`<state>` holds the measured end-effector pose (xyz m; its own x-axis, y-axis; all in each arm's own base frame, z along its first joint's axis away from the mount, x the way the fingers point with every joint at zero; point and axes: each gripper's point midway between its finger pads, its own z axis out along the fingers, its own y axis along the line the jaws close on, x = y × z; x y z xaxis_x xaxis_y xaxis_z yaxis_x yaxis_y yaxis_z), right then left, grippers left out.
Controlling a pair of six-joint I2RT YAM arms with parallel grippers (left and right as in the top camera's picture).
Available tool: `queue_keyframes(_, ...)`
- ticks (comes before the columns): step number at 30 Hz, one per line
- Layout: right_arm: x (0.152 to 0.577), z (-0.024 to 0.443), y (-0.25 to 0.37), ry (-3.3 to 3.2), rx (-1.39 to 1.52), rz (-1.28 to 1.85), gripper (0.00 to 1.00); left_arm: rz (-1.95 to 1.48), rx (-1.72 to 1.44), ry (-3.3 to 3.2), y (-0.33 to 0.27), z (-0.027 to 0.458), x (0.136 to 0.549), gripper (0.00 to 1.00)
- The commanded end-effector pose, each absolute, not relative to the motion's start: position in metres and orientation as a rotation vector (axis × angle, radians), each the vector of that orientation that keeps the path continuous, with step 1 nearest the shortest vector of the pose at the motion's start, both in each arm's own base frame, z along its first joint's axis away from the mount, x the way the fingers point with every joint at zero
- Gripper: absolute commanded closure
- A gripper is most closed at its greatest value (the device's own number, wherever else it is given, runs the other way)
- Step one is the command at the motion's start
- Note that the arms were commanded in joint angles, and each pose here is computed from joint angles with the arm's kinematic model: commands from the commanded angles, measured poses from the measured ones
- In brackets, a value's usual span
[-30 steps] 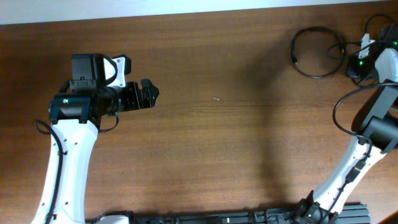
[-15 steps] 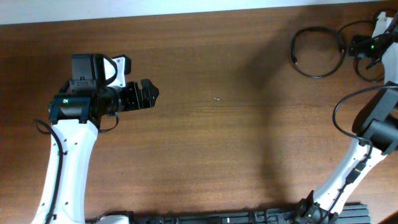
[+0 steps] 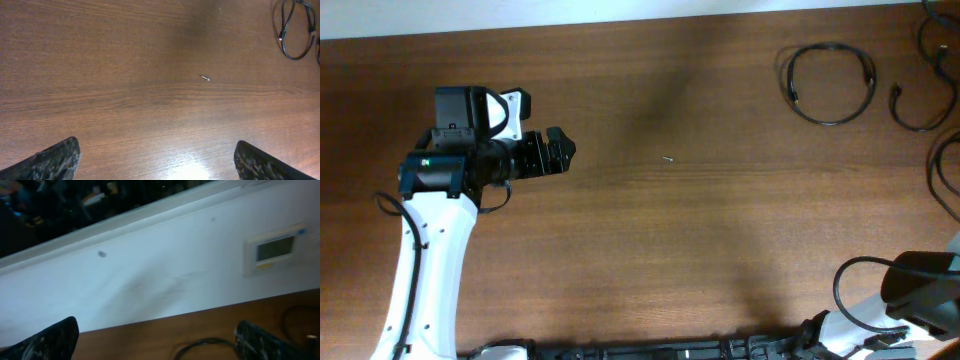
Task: Untangle cables
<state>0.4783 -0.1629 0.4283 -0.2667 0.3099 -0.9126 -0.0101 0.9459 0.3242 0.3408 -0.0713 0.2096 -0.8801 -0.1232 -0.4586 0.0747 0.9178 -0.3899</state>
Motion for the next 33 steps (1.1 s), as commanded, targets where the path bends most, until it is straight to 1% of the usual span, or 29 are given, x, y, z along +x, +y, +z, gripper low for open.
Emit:
queue_keyframes(1,0.47,0.461,-0.115,1.767,0.146,0.405,0.01,-0.549,-0.001,2.559,-0.073,0.219,0.341,0.01)
queue_keyframes(3,0.473,0.465,-0.09,1.765,0.095,0.438,0.01,-0.549,-0.001,2.559,-0.073,0.219,0.341,0.01)
queue_keyframes(4,0.473,0.459,-0.081,1.791,0.09,0.457,0.01,-0.549,-0.001,2.559,-0.073,0.219,0.341,0.01)
queue_keyframes(9,0.466,0.442,-0.055,1.849,0.051,0.493,0.01,-0.549,-0.001,2.559,-0.073,0.219,0.341,0.01)
queue_keyframes(12,0.443,0.439,-0.047,1.846,-0.01,0.353,0.01,-0.549,-0.001,2.559,-0.073,0.219,0.341,0.01)
queue_keyframes(15,0.421,0.433,-0.044,1.814,-0.008,0.231,0.01,-0.549,-0.001,2.559,-0.073,0.219,0.341,0.01)
queue_keyframes(22,0.372,0.411,-0.009,1.663,-0.095,0.221,0.01,-0.549,-0.001,2.559,-0.073,0.219,0.341,0.01)
queue_keyframes(23,0.367,0.413,-0.006,1.652,-0.104,0.225,0.01,-0.549,-0.001,2.559,-0.073,0.219,0.341,0.01)
queue_keyframes(28,0.316,0.459,0.019,1.511,-0.191,0.254,0.01,-0.549,-0.001,2.559,-0.073,0.219,0.341,0.01)
queue_keyframes(31,0.276,0.49,0.028,1.398,-0.227,0.227,0.01,-0.549,0.0,2.559,-0.073,0.219,0.341,0.01)
queue_keyframes(33,0.26,0.507,0.031,1.327,-0.245,0.207,0.01,-0.549,-0.001,2.559,-0.073,0.219,0.341,0.01)
